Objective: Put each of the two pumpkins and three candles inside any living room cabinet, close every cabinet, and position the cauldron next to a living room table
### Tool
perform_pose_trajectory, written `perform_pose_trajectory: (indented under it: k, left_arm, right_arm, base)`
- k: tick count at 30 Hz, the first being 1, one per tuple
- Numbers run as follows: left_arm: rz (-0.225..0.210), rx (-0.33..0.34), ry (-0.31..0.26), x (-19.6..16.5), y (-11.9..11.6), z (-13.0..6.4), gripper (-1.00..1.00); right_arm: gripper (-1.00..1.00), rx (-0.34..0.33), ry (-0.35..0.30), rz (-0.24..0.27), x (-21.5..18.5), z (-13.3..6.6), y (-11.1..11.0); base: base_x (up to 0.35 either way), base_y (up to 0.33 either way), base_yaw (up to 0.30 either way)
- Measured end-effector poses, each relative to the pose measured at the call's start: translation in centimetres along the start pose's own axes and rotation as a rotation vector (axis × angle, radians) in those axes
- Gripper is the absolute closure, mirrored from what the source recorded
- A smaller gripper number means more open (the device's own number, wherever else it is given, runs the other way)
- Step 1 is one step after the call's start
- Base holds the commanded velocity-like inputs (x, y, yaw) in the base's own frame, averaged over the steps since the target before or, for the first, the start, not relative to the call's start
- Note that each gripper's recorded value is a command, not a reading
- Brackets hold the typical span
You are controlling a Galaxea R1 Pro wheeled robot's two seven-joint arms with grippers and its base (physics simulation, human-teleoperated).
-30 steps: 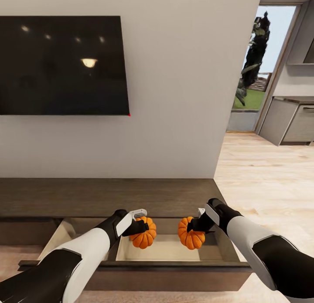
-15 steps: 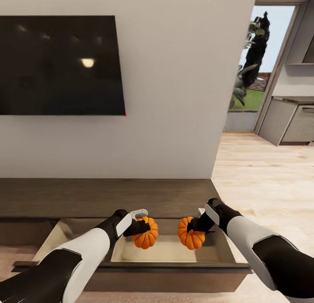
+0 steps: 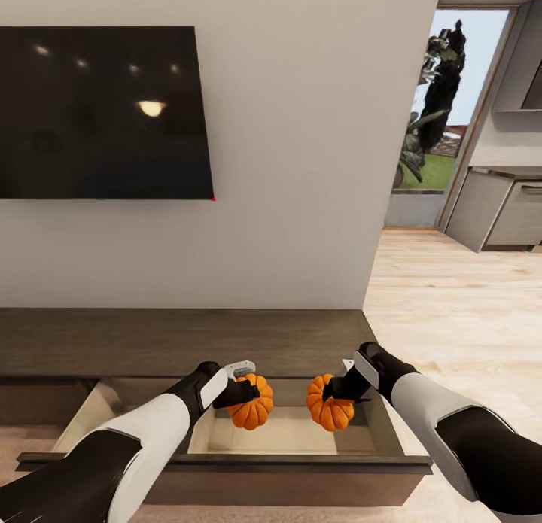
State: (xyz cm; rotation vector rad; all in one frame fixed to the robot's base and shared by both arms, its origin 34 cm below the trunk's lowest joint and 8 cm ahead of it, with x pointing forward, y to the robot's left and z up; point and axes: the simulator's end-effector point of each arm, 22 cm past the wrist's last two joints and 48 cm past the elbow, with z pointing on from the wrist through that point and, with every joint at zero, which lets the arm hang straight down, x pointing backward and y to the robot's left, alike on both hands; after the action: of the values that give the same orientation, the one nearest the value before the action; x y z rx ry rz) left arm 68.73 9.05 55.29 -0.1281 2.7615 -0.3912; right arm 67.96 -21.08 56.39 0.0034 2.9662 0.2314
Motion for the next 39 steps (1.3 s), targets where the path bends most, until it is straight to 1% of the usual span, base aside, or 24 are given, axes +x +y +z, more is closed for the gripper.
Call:
perform_pose_trajectory:
  k: [4,7,9,22,29,37,39]
  left_arm:
    - [0.002,-0.001,0.0,0.0,0.0,0.0,1.0]
    - [-0.003,0.002,0.0,0.0,0.0,0.0,1.0]
    - [0.001,0.0,0.0,0.0,0.0,0.0,1.0]
    - [0.0,-0.003,0.006,0.3,0.1,0.1,1.0]
    - [-0.003,-0.018,0.03,2.1,1.2,1.7,1.0]
    - [-0.005,-0.023,0.032,3.2,1.9,3.2,1.0]
    - [-0.005,-0.023,0.031,3.4,2.0,3.6,1.0]
  right_arm:
    - [1.0,-0.004,0.0,0.004,0.0,0.0,0.1]
    - [1.0,0.006,0.001,-0.006,0.0,0.0,-0.1]
    - [1.0,-0.001,0.0,0.001,0.0,0.0,0.0]
    - [1.0,0.0,0.0,0.0,0.0,0.0,0.0]
    - [1.0,0.0,-0.001,0.0,0.4,1.3,-0.2]
    - [1.0,0.001,-0.002,-0.001,1.0,2.9,-0.5]
    - [1.0,-0.003,-0.01,-0.003,0.9,3.3,-0.2]
  base:
    - [0.0,-0.138,0.0]
    - [0.0,-0.111,0.0]
    - [0.0,-0.027,0.0]
    - [0.0,-0.002,0.0]
    - [0.0,0.0,0.0]
    - [0.0,0.0,0.0]
    - [0.0,0.0,0.0]
